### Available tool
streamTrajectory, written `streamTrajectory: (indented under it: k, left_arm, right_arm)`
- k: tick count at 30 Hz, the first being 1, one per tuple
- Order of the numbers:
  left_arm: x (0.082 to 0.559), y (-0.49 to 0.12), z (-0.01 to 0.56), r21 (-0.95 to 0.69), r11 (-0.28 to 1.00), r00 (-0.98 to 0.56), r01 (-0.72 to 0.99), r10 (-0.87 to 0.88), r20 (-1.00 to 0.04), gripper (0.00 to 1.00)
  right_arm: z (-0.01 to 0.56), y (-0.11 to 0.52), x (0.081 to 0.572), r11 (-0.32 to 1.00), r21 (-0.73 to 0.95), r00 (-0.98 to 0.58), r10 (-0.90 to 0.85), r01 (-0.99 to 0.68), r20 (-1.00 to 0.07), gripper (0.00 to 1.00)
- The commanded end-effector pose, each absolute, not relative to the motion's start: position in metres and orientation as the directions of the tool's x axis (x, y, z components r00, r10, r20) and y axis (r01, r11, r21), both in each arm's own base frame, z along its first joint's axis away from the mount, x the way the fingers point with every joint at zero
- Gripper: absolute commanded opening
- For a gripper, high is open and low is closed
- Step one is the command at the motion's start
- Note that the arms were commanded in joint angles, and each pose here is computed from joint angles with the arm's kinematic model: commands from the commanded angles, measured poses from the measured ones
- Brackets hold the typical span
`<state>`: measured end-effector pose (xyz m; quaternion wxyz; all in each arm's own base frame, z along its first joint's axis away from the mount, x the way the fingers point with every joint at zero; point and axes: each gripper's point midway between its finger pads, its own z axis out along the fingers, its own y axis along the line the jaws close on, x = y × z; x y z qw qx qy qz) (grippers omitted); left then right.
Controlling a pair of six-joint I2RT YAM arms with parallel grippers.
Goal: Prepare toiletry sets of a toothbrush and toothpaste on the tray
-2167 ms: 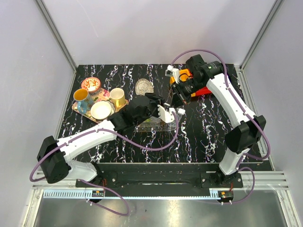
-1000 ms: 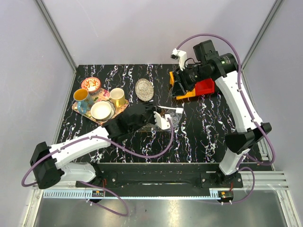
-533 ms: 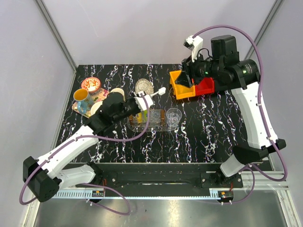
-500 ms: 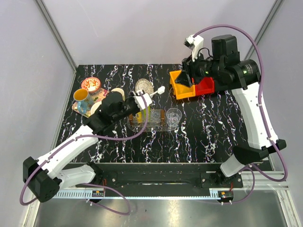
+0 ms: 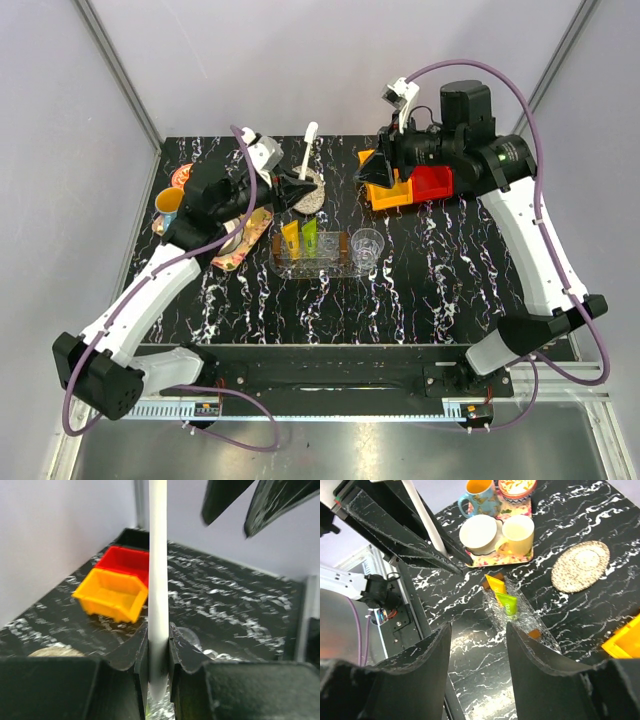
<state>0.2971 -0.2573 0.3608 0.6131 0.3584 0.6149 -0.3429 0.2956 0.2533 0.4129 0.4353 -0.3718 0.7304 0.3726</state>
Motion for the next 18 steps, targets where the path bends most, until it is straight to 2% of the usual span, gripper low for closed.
streamTrajectory:
  k: [1,6,18]
  left_arm:
    - [0.272,-0.280,0.403,-0.121,0.319,-0.075,0.940,-0.153,-0.985,0.00]
    - [0.263,-0.288,0.405,-0.192,0.232,-0.148,0.954,-0.194,-0.970,0.00]
    - [0.264,-0.296,0.400,-0.261,0.185,-0.221,0.947,-0.212,-0.952,0.00]
  right_arm:
    - [0.452,0.267,0.278,0.318,0.192,-0.235,-0.100,-0.928,-0.967,0.56]
    - [0.454,0.274,0.279,0.288,0.223,-0.247,-0.049,-0.931,-0.968,0.59]
    - [0.449,0.308,0.280,0.208,0.269,-0.281,-0.030,-0.940,-0.959,0.62]
